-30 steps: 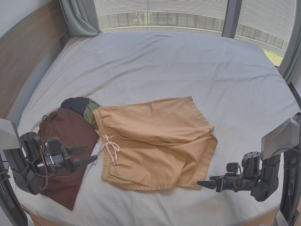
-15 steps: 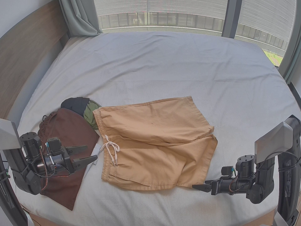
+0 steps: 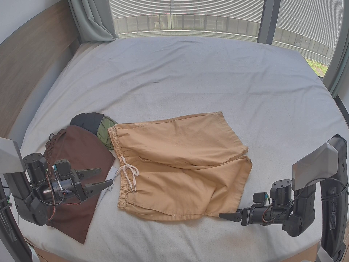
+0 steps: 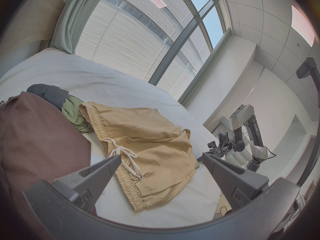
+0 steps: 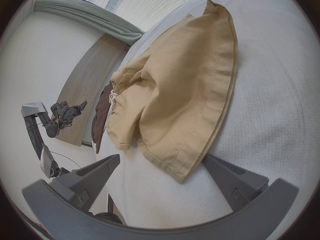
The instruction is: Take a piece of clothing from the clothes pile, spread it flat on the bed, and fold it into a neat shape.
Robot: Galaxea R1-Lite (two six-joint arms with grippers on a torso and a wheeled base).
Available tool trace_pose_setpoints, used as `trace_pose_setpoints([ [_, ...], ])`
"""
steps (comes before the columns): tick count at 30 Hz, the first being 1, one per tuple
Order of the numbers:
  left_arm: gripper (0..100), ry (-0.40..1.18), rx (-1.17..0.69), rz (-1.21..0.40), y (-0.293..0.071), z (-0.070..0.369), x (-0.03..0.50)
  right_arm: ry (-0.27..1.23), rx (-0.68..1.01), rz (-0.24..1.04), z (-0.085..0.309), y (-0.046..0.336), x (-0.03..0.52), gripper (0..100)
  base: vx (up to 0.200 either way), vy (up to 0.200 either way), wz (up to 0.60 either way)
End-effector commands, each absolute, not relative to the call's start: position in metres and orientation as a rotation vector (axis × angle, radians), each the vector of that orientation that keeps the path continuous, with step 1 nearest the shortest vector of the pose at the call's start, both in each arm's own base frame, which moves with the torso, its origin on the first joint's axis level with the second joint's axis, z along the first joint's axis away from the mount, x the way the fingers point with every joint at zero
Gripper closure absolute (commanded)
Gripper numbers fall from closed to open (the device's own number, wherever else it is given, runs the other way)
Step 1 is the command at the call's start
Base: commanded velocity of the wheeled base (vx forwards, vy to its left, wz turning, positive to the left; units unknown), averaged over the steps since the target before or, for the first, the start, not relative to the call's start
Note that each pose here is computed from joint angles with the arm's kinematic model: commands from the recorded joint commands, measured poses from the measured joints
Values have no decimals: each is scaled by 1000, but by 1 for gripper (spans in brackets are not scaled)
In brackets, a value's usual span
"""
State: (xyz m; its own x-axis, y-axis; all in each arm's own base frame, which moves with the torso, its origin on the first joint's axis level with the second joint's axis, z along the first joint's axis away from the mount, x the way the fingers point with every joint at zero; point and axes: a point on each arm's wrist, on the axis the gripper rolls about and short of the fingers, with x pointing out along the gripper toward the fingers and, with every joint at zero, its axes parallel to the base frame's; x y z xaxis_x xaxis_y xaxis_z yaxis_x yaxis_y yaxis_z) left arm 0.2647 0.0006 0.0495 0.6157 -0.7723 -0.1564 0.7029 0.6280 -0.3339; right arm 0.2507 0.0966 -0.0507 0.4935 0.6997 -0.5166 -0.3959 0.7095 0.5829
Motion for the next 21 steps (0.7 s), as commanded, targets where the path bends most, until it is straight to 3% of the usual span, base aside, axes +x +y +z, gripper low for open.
trace_pose_setpoints([
  [1, 0, 299, -251, -859, 1, 49, 265, 808, 420, 691, -51, 97, 252, 0, 0, 0, 0],
  [2, 0, 298, -250, -859, 1, 50, 265, 805, 420, 690, -50, 97, 252, 0, 0, 0, 0],
  [3, 0, 298, -250, -859, 1, 50, 265, 805, 419, 689, -50, 97, 252, 100, 0, 0, 0],
  [17, 0, 313, -256, -857, 1, 45, 266, 789, 416, 661, -48, 94, 254, 100, 0, 0, 0],
  [21, 0, 320, -260, -857, 1, 43, 265, 791, 403, 583, -46, 85, 249, 100, 0, 0, 0],
])
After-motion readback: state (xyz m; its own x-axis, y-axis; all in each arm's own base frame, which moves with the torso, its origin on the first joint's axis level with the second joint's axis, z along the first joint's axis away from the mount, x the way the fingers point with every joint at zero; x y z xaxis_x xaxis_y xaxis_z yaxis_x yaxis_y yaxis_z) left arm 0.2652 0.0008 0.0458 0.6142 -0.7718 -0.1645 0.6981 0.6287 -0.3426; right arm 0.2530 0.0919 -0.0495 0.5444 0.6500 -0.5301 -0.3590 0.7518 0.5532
